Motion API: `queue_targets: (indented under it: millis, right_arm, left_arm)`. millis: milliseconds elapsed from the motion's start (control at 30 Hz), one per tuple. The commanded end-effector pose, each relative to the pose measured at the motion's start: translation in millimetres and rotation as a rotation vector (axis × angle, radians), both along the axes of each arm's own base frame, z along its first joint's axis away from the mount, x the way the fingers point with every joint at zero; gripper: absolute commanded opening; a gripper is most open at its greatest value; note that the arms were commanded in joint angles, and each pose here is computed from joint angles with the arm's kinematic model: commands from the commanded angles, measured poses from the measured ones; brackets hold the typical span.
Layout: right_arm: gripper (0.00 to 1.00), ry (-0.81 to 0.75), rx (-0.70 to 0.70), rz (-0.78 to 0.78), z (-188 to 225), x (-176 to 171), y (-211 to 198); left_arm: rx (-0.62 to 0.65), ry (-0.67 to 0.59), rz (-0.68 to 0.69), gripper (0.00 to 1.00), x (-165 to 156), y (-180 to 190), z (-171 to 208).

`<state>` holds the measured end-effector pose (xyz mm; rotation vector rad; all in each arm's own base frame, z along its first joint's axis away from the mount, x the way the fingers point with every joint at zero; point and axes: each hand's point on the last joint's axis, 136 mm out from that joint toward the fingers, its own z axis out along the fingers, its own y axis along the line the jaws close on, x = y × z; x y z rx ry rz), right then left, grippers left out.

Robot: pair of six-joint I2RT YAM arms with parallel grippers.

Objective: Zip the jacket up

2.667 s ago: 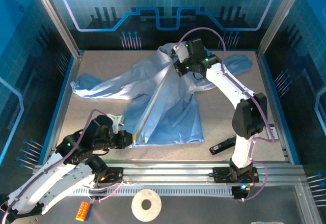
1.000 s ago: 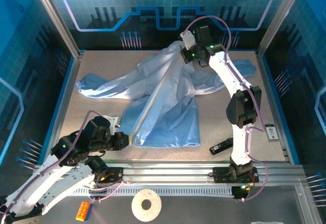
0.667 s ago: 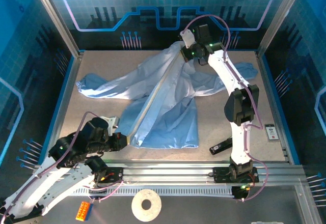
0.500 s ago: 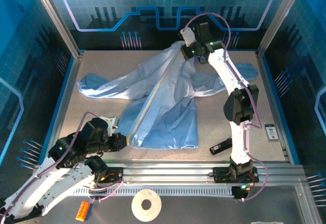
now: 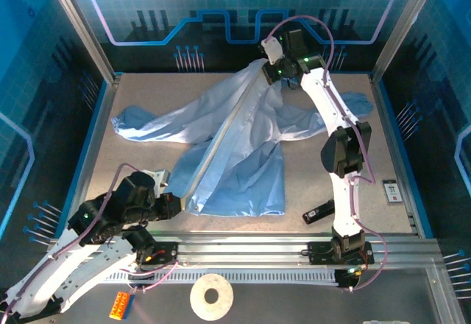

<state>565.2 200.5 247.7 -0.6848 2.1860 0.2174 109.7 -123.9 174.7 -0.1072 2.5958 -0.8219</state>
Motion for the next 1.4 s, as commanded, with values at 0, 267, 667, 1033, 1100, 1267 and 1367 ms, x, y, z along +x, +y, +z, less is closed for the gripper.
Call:
queue_targets:
  millis: [0, 267, 667, 1033, 1100, 1267, 1367]
  right_arm:
    - [0.0, -0.119, -0.012, -0.11, 28, 31, -42]
    - [0.0, -0.121, 0.003, -0.13, 27, 39, -51]
    - [0.0, -0.145, -0.001, -0.143, 25, 50, -56]
    - [0.0, -0.169, -0.016, -0.145, 27, 54, -57]
    - [0.0, -0.175, -0.024, -0.147, 27, 55, -58]
    - [0.0, -0.183, -0.039, -0.15, 28, 56, -60]
    - [0.0, -0.188, -0.048, -0.151, 28, 57, -60]
  left_arm:
    - [0.032, 0.083, 0.002, 0.0, -21, 13, -7]
    - [0.033, 0.088, 0.02, 0.0, -21, 15, -7]
    - [0.046, 0.11, 0.039, 0.0, -22, 18, -13]
    - [0.062, 0.127, 0.054, 0.0, -24, 21, -18]
    - [0.061, 0.131, 0.056, 0.0, -25, 22, -18]
    - [0.061, 0.136, 0.066, 0.0, -27, 24, -21]
    - [0.074, 0.134, 0.077, 0.0, -28, 28, -22]
